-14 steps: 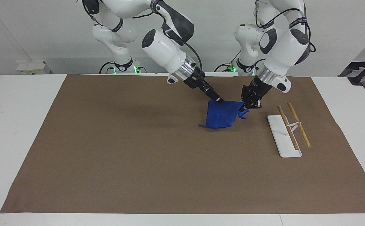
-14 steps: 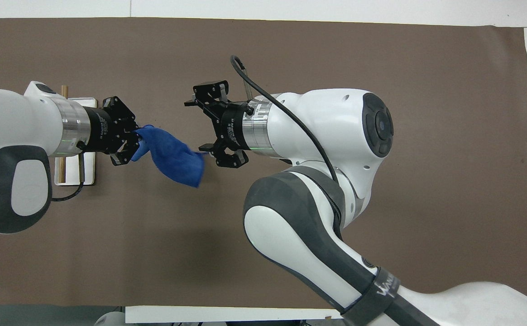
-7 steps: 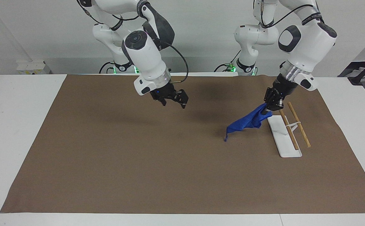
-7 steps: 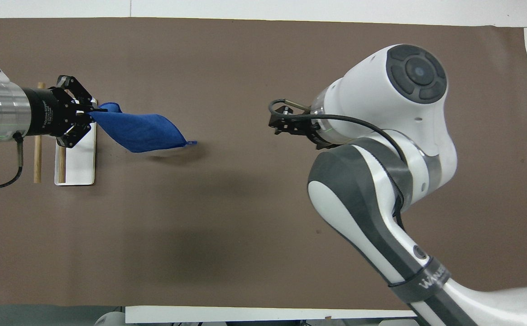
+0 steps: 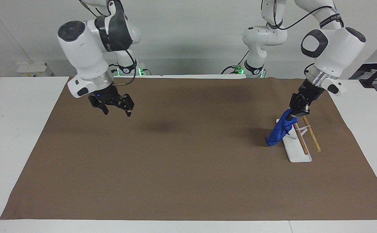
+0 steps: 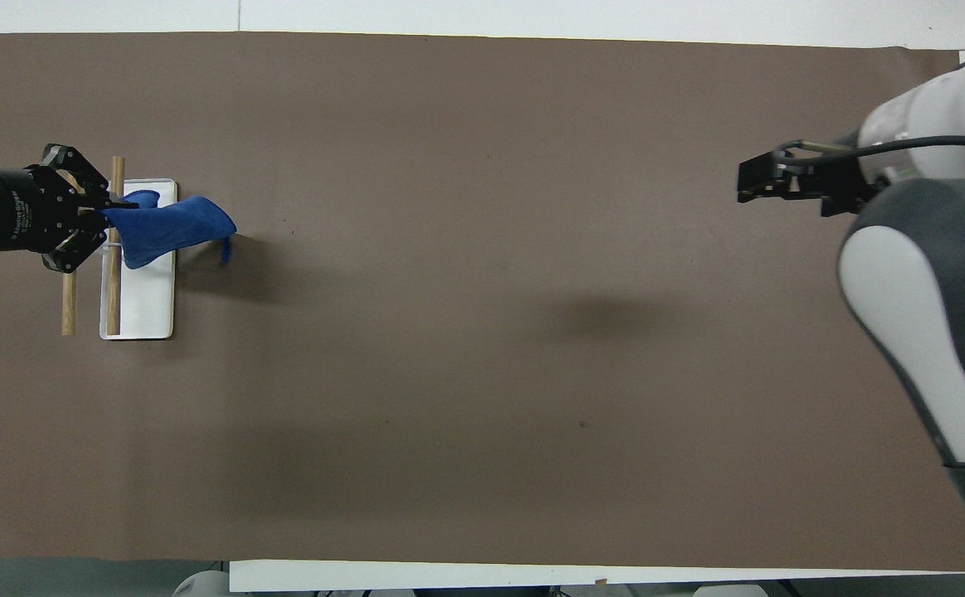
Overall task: Right arm passes towel to left arm to hang
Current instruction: 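Carry the towel over the rack while the right gripper withdraws, then drape the towel over the wooden rods with the left gripper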
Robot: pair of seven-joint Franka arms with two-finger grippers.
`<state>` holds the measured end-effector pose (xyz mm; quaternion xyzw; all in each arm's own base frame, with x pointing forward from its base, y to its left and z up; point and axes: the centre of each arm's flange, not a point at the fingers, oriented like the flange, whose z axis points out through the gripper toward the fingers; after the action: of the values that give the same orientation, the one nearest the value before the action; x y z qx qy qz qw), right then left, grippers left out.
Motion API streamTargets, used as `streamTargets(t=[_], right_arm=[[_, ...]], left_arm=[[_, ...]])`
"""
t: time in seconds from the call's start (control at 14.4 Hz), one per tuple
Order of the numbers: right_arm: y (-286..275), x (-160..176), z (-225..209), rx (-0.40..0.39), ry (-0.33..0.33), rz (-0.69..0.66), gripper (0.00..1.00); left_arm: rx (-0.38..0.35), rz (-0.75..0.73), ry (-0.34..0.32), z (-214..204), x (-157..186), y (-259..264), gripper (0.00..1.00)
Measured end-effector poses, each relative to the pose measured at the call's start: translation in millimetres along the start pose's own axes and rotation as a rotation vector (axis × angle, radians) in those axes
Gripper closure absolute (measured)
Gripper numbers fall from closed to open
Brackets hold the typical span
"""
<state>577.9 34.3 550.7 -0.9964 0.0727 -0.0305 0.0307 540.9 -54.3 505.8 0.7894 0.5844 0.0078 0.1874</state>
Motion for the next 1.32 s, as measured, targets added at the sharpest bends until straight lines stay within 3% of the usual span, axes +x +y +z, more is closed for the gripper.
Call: streamTargets(t=[0.21, 0.35, 0.62, 1.04, 1.32], right_arm=[[80, 4, -19, -0.033, 0.018, -0.052, 0.0], [100, 0, -23, -0.039, -0.002, -0.071, 0.0], [97, -8, -32, -0.048, -0.061, -0.079, 0.0], [97, -9, -33, -0.048, -0.065, -0.079, 0.0], [100, -8, -33, -0.048, -0.065, -0.075, 0.0]], left_arm=[[-0.01, -0.018, 0.009, -3, 10, -2, 0.97], [-0.005, -0.02, 0.008, -1, 11, -3, 0.97], [0.006, -0.084, 0.005, 2, 11, -6, 0.97], [0.064, -0.136, -0.01, 0, 27, -21, 0.97], [0.038, -0.077, 0.005, -13, 42, -23, 0.97]])
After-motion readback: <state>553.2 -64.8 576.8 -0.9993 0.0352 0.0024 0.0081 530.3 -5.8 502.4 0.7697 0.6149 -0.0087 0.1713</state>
